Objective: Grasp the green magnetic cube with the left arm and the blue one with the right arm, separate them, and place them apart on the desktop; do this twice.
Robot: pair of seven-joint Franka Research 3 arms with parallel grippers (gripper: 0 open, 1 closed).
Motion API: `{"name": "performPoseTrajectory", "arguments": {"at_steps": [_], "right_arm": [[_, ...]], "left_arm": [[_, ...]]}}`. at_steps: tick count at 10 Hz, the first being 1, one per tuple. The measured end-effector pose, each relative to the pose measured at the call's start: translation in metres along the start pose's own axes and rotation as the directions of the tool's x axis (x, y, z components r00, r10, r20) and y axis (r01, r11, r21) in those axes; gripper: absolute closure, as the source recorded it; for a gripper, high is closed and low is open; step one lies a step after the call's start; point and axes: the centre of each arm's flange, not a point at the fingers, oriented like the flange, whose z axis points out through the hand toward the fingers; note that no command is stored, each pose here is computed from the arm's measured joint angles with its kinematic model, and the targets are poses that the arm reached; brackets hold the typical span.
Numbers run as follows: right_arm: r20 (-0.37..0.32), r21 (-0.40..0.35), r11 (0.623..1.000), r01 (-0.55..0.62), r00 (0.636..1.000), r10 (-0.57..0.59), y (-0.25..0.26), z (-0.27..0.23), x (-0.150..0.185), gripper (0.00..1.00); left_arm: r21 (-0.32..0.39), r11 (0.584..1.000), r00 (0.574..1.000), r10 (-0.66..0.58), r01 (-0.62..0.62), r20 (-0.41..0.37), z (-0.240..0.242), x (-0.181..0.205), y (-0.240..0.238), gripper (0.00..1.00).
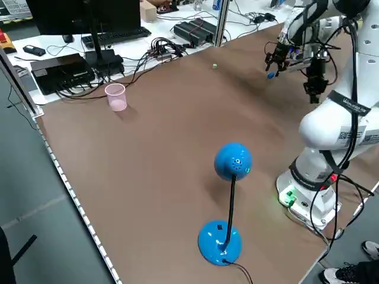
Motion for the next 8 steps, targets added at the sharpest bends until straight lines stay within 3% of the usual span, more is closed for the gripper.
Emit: {"name": "performPoseTrajectory", "arguments": {"at_steps": [2,4,7,8], "right_arm": [[-0.011,-0.016,1.000,0.022,1.000,-0.022,-0.008,-0.011,0.009,0.21],[-0.030,-0.028,0.999,0.042,0.999,-0.043,-0.020,-0.026,0.024,0.21],[-0.056,-0.009,0.998,0.062,0.996,-0.062,-0.053,-0.057,0.071,0.22],[-0.061,0.003,0.998,0.055,0.997,-0.055,-0.062,-0.066,0.084,0.22]], "left_arm": [[0.050,0.999,0.999,0.022,-0.020,-0.035,0.026,-0.022,0.000,0.76],[0.069,0.997,0.999,0.026,-0.023,-0.039,0.034,-0.024,0.003,0.67],[0.053,0.998,0.999,0.019,-0.018,-0.025,0.025,-0.021,0.006,0.22],[0.006,1.000,1.000,0.000,0.000,0.005,0.002,-0.010,0.014,0.07]]}}
